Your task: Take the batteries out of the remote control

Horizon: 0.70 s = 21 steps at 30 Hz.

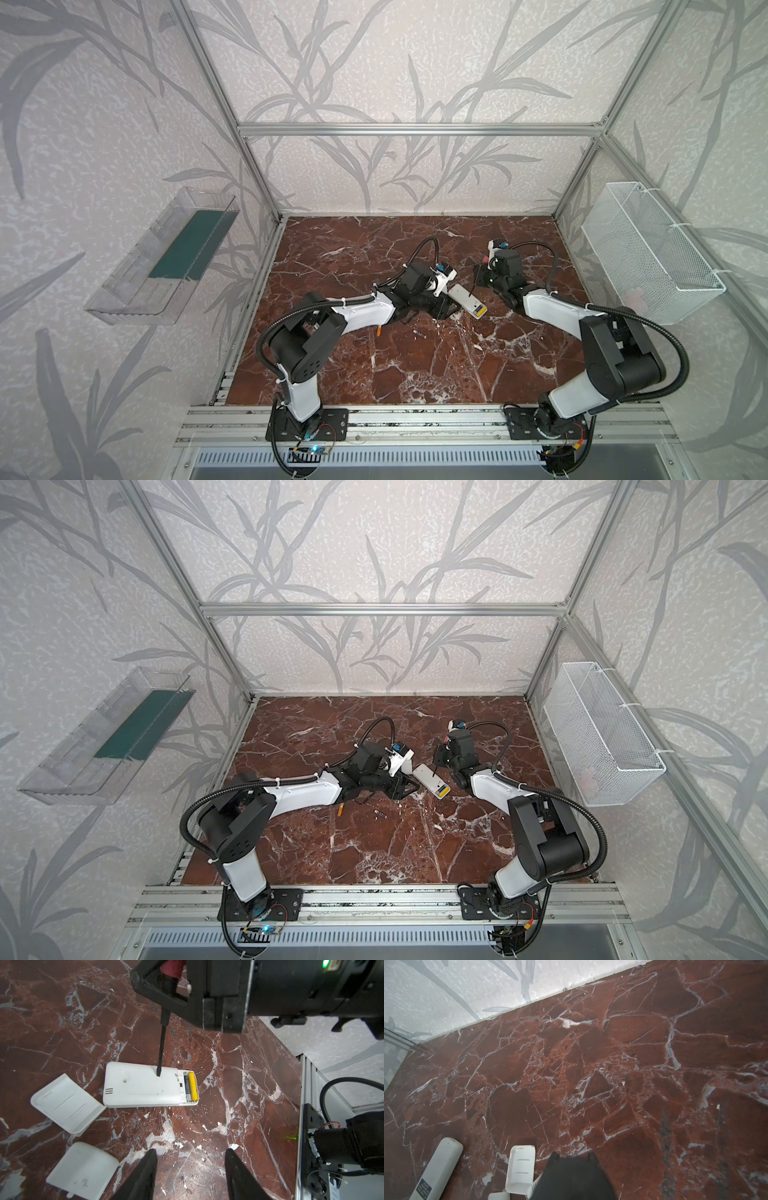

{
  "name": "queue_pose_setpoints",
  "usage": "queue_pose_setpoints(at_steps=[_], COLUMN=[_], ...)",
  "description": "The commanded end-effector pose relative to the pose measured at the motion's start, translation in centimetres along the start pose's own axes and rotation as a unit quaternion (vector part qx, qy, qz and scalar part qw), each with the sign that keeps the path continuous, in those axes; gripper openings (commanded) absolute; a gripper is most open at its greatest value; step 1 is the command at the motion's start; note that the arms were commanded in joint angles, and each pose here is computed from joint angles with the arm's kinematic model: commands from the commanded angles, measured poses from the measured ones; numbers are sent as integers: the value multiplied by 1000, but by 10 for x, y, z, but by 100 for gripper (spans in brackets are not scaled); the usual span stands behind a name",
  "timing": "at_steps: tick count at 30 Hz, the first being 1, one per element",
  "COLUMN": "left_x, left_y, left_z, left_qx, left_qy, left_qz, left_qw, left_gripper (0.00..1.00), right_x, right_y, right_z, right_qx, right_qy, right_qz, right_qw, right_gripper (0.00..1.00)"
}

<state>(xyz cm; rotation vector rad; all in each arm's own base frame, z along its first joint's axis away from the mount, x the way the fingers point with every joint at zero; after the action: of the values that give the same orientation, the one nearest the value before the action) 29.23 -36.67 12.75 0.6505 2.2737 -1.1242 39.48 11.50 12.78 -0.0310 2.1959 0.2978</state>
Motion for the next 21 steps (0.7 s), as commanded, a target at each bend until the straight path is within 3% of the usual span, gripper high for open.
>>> queue_pose_setpoints(at_steps=[1,9,16,21], left_x=[-4,13,18,20], left_y=[-5,0,8,9], left_z=[4,15,25,24], left_qx=[17,1,-13,-26], left_qy=[-15,14,37,46], left_qz=[-43,-55,-91,-97], left_qw=[999,998,995,994], left_gripper=[52,48,48,48], right_x=[-19,-4,2,17], right_y=[-6,-39,-35,-23], right_z=[-18,-23,-15,-12], right_qx=[28,75,58,20], right_qy=[-18,0,28,87], right_qz=[-38,-51,-53,-21], right_qw=[999,996,996,996], right_gripper=[0,0,0,0])
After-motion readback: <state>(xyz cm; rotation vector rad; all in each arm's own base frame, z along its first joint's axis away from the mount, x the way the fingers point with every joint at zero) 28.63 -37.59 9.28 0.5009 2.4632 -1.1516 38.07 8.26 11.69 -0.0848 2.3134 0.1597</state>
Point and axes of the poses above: each gripper's point midway between its finger pads, its own z axis out along the fingers, its own y axis along the line the jaws close on, x = y × z, the point moved 3 cm from there along -z, back along the fingers, and after that the axes turned 9 degrees about -z, right-handed, at the moved point
